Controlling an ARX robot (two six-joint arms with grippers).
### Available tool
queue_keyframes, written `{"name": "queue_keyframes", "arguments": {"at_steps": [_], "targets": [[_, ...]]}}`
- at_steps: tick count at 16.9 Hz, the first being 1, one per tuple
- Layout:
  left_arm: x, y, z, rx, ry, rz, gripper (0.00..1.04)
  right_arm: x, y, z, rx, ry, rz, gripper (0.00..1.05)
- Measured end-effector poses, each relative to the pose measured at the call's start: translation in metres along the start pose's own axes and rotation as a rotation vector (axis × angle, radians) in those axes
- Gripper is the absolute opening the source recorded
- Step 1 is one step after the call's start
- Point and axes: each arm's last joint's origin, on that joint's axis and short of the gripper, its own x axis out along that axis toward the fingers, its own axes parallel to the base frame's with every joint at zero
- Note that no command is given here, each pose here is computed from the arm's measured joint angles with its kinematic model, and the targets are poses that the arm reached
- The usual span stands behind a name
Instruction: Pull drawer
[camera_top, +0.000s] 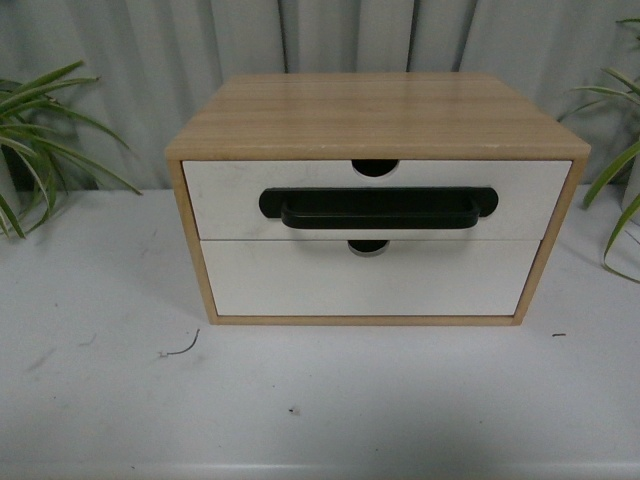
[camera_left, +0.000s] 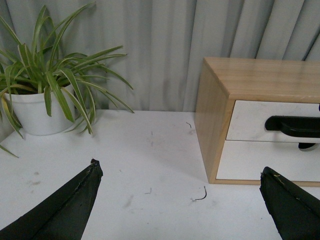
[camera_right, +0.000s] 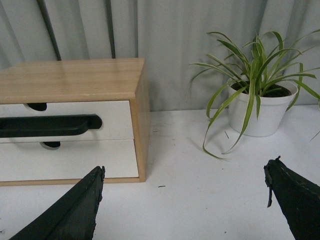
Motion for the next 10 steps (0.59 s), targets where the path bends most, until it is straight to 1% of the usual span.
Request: {"name": "queue_keyframes", "arguments": {"at_steps": [10], "targets": [[0.0000, 0.0000, 0.0000, 0.000, 0.000, 0.000, 0.98, 0.0000, 0.0000, 0.0000, 0.000, 0.000, 0.000, 0.98]]}}
